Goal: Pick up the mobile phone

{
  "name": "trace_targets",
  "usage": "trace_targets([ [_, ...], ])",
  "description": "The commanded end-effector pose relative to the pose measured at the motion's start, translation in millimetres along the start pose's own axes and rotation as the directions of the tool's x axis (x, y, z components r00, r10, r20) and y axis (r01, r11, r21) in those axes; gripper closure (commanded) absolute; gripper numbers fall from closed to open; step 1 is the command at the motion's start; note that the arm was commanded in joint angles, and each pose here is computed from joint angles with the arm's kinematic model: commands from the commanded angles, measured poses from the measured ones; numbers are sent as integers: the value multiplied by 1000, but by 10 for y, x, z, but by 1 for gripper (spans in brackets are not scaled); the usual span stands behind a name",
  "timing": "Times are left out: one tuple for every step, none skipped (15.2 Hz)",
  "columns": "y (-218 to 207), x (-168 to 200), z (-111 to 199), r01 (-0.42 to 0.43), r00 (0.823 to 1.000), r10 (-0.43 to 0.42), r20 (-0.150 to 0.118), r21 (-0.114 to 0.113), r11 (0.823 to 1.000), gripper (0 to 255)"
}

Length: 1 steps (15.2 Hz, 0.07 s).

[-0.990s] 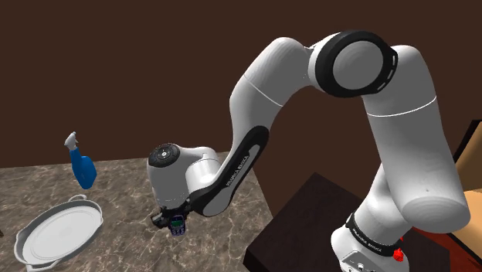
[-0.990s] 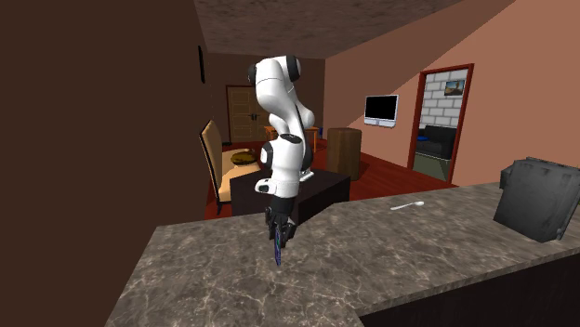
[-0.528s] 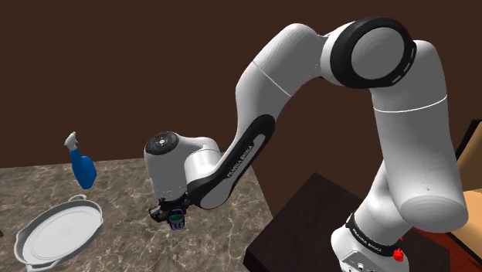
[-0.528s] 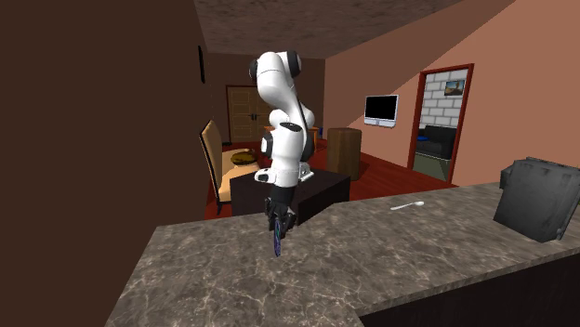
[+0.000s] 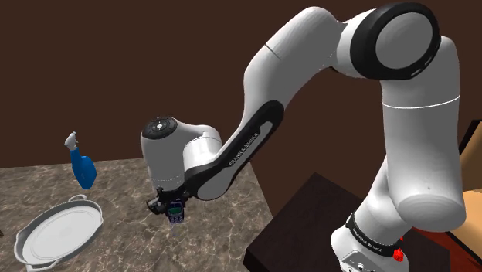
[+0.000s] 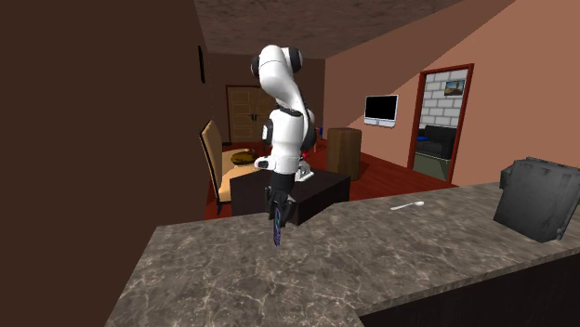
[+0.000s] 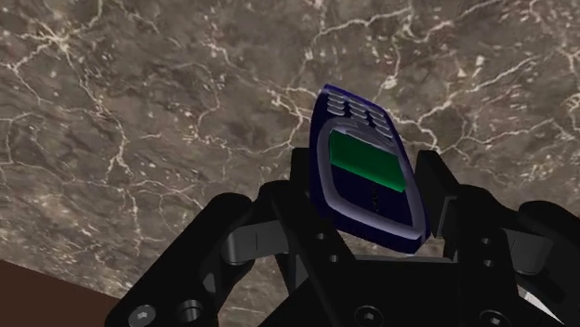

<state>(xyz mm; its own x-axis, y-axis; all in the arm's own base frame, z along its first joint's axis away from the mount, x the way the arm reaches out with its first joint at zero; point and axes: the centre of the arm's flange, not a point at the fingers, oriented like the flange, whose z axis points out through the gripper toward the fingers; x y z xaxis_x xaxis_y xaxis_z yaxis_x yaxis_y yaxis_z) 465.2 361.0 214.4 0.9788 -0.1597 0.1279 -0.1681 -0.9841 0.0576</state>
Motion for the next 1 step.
trace_targets([
  [5,8,-27,0,1000,0,0,0,1000,255],
])
